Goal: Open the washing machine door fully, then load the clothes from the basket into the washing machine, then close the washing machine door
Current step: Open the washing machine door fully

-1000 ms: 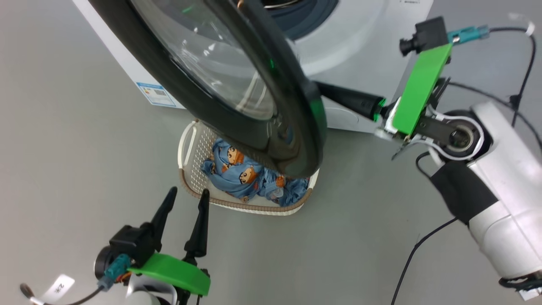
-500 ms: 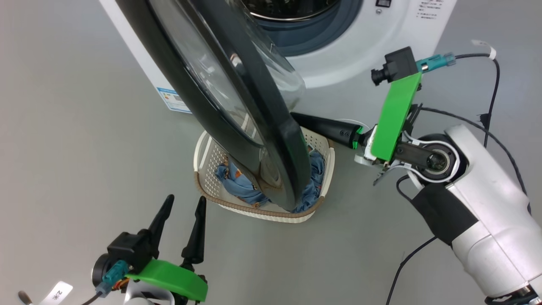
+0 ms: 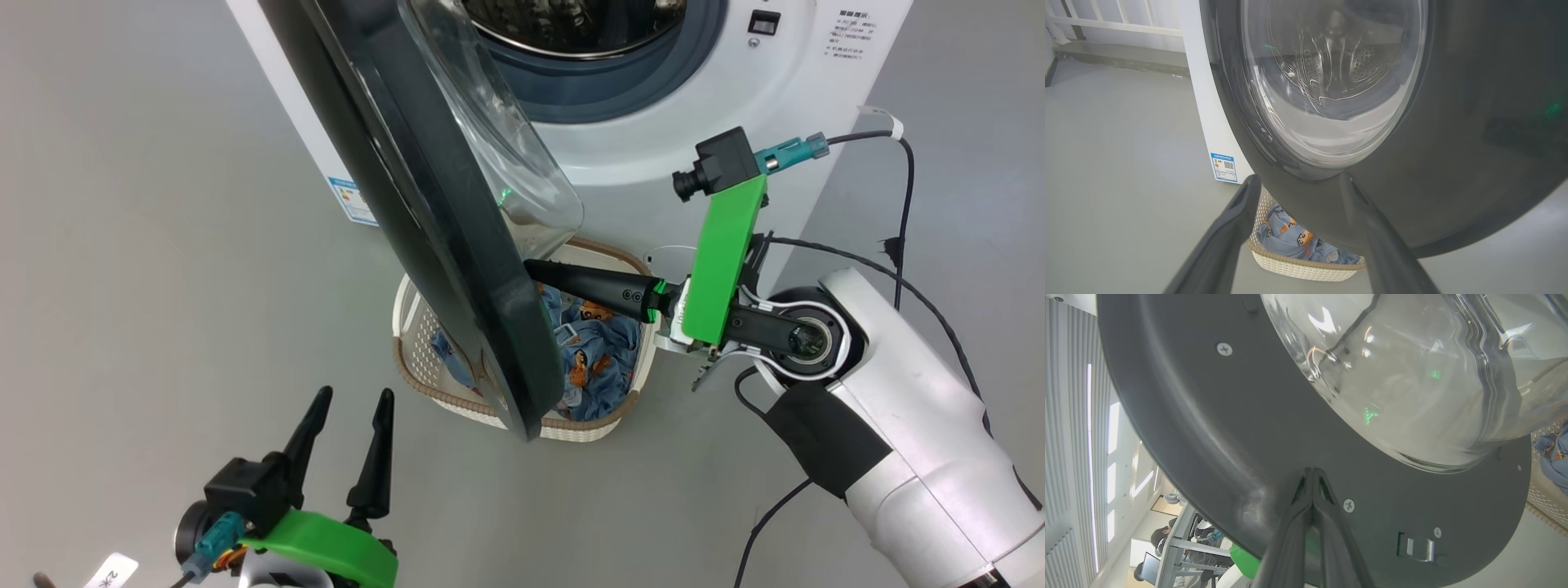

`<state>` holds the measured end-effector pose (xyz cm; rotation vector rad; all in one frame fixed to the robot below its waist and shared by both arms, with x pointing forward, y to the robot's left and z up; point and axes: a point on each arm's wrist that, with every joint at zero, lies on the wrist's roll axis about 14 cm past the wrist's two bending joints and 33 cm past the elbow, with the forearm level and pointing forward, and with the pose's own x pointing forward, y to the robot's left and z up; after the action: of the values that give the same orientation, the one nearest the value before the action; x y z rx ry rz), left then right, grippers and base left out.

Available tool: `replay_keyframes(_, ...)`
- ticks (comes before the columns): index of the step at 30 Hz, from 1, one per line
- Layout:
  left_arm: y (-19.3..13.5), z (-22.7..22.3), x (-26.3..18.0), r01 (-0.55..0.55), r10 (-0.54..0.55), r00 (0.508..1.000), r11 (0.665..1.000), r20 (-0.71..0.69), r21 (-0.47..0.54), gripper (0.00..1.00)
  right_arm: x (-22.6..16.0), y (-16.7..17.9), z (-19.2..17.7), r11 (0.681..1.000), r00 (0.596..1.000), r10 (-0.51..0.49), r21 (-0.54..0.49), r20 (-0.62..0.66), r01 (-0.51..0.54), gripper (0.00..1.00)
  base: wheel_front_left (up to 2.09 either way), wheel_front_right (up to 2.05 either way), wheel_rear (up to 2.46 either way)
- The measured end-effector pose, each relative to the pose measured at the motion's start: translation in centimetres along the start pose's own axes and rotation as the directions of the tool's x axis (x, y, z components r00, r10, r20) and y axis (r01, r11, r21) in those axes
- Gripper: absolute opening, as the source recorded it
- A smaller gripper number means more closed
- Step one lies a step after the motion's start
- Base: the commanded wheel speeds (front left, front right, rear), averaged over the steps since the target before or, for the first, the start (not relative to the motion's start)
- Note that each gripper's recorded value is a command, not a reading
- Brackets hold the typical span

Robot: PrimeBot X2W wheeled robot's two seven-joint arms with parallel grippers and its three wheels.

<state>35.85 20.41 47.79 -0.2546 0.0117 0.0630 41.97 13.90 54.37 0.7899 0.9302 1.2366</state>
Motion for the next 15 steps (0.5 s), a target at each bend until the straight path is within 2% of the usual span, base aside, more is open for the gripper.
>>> replay_keyframes(9, 0.0, 0.6, -0.2, 0.001, -0.001, 1.0, 1.0, 0.018, -0.002, 1.0, -0.3, 0.3, -0.6, 1.0, 1.0, -0.006, -0.001, 0.001, 0.006, 0.0, 0.0, 0.0, 0.0)
replay_keyframes(14, -0.4, 0.8, -0.1, 0.012, -0.012, 1.0, 1.0, 0.026, -0.005, 1.0, -0.8, 0.0, -0.4, 1.0, 0.999, -0.019, 0.006, 0.041, 0.019, 0.0, 0.0, 0.0, 0.0)
replay_keyframes(15, -0.4, 0.8, -0.1, 0.015, -0.015, 1.0, 1.0, 0.028, -0.006, 1.0, -1.0, -0.1, -0.6, 1.0, 0.999, -0.025, 0.007, 0.043, 0.025, 0.05, 0.0, 0.0, 0.0)
